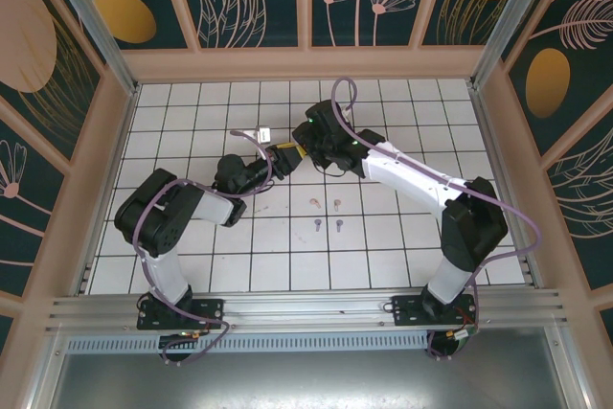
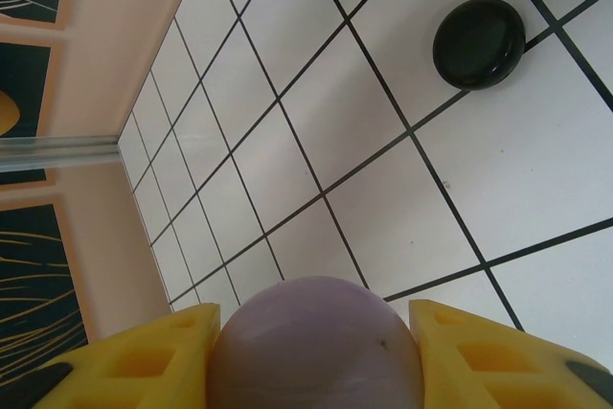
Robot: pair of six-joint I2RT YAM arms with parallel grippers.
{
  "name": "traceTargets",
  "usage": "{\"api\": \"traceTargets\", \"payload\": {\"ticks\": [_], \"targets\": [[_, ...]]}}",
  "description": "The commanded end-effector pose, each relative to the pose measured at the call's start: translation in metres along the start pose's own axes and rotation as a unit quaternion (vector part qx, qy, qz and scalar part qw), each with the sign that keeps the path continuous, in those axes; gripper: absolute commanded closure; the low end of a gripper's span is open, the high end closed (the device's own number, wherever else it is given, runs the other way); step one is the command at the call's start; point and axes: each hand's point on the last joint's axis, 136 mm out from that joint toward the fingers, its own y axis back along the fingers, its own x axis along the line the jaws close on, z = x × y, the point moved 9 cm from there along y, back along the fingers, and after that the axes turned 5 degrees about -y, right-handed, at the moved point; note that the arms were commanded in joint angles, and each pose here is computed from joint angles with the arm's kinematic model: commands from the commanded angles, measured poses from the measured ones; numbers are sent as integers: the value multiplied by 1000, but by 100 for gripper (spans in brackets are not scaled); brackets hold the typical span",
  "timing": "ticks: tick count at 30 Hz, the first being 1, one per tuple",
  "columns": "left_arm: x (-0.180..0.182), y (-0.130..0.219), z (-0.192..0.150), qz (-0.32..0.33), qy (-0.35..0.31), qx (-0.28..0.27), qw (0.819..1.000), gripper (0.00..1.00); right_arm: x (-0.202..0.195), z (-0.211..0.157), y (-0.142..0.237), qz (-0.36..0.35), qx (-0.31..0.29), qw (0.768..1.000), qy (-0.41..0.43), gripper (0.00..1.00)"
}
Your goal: Insert the wireless bluetooth earbuds into the charging case
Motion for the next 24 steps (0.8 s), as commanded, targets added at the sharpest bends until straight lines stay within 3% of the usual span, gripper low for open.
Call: {"api": "traceTargets", "payload": {"ticks": [1, 7, 17, 18, 22, 24], "targets": [[-9, -5, 10, -29, -14, -33, 999, 60, 20, -1, 20, 35, 0, 999, -8, 72], [-9, -5, 12, -26, -10, -44, 999, 67, 19, -2, 21, 34, -1, 999, -9, 72], [-10, -8, 12, -30, -8, -48, 998, 89, 19, -5, 23, 41, 9, 999, -12, 72], [-10, -8, 12, -31, -7, -48, 998, 88, 18, -5, 23, 41, 8, 999, -13, 72], [-11, -9, 12, -33, -7, -49, 998, 67, 18, -5, 23, 41, 6, 999, -13, 72], [-11, -10, 12, -32, -6, -50, 998, 61, 19, -4, 24, 41, 5, 999, -13, 73]]}}
